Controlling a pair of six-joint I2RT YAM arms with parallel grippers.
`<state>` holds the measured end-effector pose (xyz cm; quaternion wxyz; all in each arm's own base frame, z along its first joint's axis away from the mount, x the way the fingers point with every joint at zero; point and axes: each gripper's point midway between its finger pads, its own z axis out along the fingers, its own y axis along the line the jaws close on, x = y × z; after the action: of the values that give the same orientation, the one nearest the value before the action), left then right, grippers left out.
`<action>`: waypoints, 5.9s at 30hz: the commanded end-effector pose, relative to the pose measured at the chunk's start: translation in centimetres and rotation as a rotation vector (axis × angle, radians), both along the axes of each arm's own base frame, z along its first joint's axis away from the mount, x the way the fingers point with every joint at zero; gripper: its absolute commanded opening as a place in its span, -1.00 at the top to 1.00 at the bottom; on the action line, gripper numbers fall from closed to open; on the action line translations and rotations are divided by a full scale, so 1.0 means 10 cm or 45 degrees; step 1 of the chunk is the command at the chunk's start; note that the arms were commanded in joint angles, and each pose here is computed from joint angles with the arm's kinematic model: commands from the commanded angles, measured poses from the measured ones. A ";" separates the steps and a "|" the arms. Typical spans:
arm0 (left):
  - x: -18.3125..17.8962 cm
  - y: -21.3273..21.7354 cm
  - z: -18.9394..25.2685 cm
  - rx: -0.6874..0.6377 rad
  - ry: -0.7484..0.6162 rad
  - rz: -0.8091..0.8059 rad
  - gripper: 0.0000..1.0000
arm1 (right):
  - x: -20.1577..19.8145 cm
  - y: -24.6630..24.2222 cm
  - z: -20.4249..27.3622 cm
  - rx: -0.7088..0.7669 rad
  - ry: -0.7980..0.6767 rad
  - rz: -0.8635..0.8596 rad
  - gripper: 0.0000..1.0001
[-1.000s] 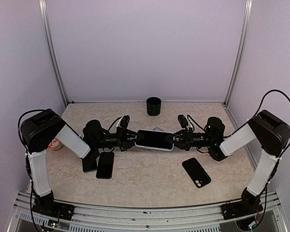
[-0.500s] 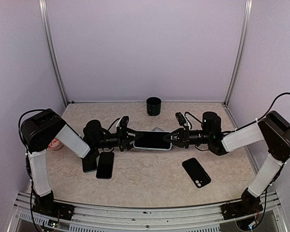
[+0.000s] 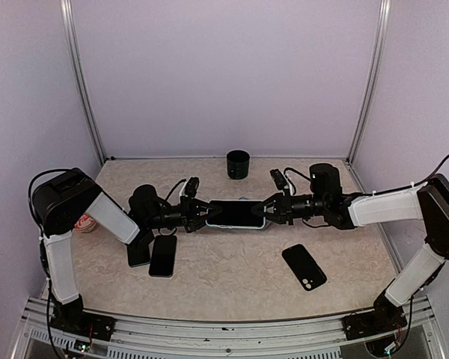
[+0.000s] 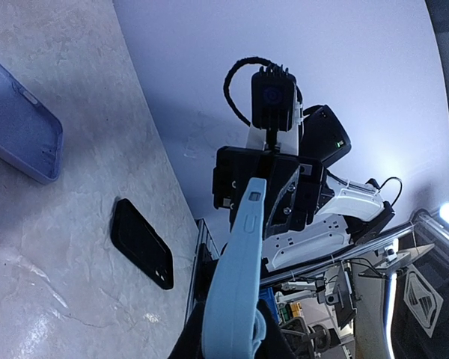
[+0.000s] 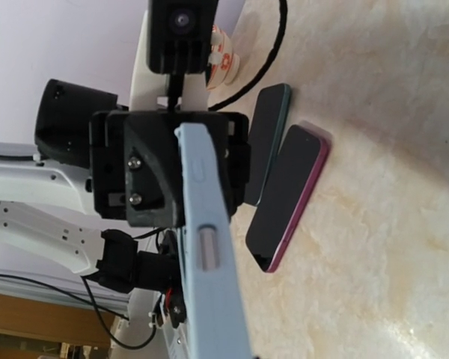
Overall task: Put the phone into the phone case
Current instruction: Press the phone at the top corners of the phone case, then press the bottom left corner of the phone case, then press the bottom right corner of the phone case.
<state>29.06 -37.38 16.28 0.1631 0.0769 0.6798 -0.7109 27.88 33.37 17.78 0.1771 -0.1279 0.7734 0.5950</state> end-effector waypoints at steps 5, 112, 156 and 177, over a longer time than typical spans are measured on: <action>-0.06 -0.06 0.25 -0.067 -0.050 -0.037 1.00 | -0.08 0.01 0.08 -0.012 -0.073 -0.001 0.38; -0.07 0.03 0.41 -0.141 -0.083 -0.023 1.00 | -0.35 -0.58 0.71 0.445 -0.062 0.091 0.73; -0.10 0.00 0.39 -0.152 -0.063 -0.046 1.00 | 0.00 -0.17 0.27 0.172 -0.021 0.007 0.24; -0.11 -0.01 0.39 -0.156 -0.064 -0.054 1.00 | -0.13 -0.35 0.42 0.461 0.083 0.110 1.00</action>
<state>27.95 -37.52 18.09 0.1431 0.0779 0.6554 -0.7375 28.35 30.99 19.47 0.1631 -0.0913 0.7182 0.6703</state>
